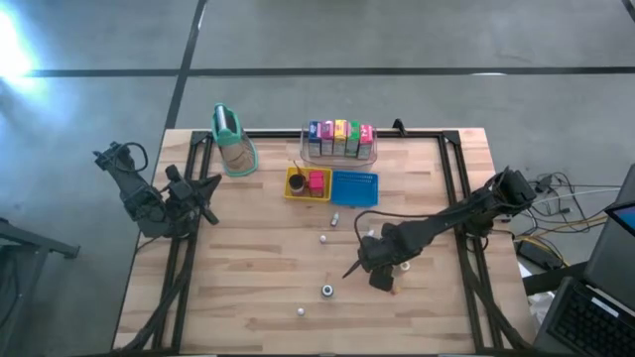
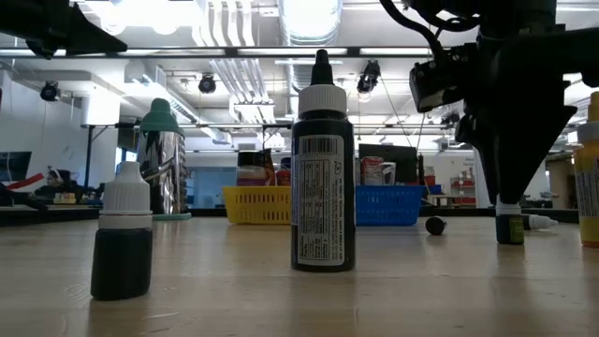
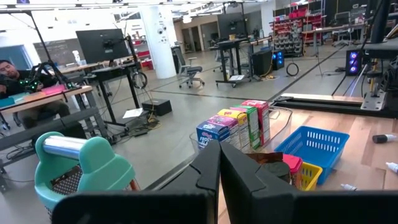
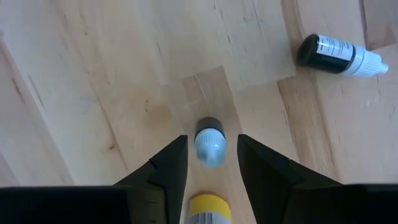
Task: Pick & Place Kitchen Items
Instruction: Put the small black food coloring bottle into the blue bin
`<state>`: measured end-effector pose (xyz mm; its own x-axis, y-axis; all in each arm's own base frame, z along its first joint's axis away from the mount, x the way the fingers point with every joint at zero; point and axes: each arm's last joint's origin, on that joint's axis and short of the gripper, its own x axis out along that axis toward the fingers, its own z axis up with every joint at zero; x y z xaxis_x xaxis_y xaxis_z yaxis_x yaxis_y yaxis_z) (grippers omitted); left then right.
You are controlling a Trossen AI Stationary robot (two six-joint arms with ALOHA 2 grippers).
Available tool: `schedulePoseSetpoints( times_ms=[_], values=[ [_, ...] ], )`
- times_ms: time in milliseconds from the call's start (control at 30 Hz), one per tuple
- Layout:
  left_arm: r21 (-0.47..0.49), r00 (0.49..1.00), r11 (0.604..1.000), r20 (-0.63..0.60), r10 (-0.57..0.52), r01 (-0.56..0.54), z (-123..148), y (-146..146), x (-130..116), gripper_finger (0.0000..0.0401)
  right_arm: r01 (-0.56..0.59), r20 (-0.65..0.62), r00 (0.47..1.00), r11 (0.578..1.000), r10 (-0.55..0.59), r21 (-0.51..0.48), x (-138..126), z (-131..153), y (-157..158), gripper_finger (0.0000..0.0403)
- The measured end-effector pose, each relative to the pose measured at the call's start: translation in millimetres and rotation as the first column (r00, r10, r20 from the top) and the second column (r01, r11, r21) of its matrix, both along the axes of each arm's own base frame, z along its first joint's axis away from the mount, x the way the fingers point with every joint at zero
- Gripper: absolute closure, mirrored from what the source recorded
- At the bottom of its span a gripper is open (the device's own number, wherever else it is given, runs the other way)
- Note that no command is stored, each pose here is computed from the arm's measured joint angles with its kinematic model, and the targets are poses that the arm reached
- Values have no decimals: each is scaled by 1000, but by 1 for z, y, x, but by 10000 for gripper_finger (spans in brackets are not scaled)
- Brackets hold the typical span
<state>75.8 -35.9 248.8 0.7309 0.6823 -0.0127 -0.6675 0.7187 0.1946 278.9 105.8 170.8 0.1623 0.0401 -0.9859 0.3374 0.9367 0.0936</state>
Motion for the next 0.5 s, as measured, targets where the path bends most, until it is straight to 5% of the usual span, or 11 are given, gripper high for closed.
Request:
schedulePoseSetpoints(
  times_ms=[500],
  values=[
    [0,1000,1000,0,0,0,0,0,0,387,11,-8,1000,1000,-11,-1,-3,-5,-1,295]
  ],
)
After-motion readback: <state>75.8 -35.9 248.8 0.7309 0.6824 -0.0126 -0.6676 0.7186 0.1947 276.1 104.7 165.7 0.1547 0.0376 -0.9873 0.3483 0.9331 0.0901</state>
